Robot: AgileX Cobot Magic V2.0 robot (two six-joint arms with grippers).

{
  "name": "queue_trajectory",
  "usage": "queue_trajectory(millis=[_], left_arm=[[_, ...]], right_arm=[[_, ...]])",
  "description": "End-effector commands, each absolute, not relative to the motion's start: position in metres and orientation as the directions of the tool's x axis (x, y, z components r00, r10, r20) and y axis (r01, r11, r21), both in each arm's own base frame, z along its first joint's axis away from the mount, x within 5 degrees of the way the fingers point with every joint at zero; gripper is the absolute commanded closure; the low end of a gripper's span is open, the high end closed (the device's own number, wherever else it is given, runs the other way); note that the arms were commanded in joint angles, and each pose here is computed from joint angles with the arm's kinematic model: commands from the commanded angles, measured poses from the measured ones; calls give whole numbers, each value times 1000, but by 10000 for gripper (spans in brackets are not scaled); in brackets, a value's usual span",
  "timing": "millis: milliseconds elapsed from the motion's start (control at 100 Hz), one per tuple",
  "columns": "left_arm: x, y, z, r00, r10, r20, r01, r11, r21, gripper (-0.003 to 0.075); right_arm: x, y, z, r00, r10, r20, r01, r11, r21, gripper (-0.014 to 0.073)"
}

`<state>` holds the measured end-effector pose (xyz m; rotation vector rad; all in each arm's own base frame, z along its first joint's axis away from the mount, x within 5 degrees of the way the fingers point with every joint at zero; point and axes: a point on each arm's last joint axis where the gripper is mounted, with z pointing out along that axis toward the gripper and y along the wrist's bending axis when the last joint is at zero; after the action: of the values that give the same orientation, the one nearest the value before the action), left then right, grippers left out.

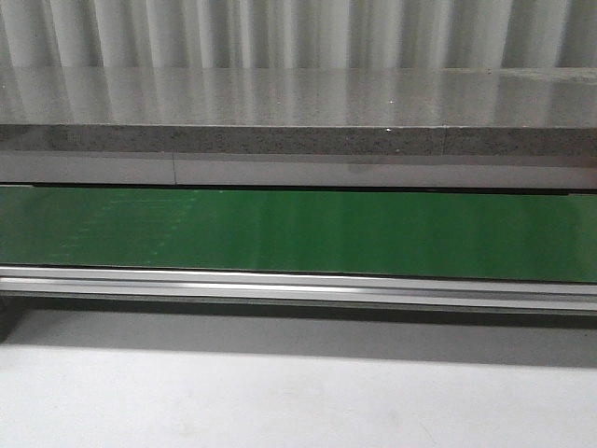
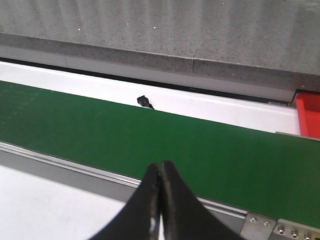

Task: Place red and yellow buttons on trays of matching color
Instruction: 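Grasp the last red push-button on the table with the left gripper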

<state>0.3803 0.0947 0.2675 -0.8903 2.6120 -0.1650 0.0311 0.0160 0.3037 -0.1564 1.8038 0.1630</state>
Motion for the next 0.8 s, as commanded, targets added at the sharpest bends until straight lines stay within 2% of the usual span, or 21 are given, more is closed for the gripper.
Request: queue_trajectory(millis=[0, 220, 380, 620, 790], left_arm=[[367, 92, 309, -748, -526, -405, -480, 850, -218, 609], [347, 79, 324, -867, -341, -364, -312, 940, -137, 609], [348, 58, 325, -896, -259, -361, -220, 965, -145, 609], [353, 24, 307, -918, -177, -356, -134, 981, -143, 609], [358, 19, 290, -936, -176, -304, -133, 978, -158, 603]], right_arm=[[32, 15, 317, -154, -7, -988, -188, 982, 23, 662], [32, 15, 317, -154, -7, -988, -188, 982, 23, 662], [32, 15, 317, -154, -7, -988, -188, 982, 23, 662], [32, 15, 317, -154, -7, -988, -188, 982, 23, 662], [32, 15, 317, -154, -7, -988, -188, 982, 23, 662]])
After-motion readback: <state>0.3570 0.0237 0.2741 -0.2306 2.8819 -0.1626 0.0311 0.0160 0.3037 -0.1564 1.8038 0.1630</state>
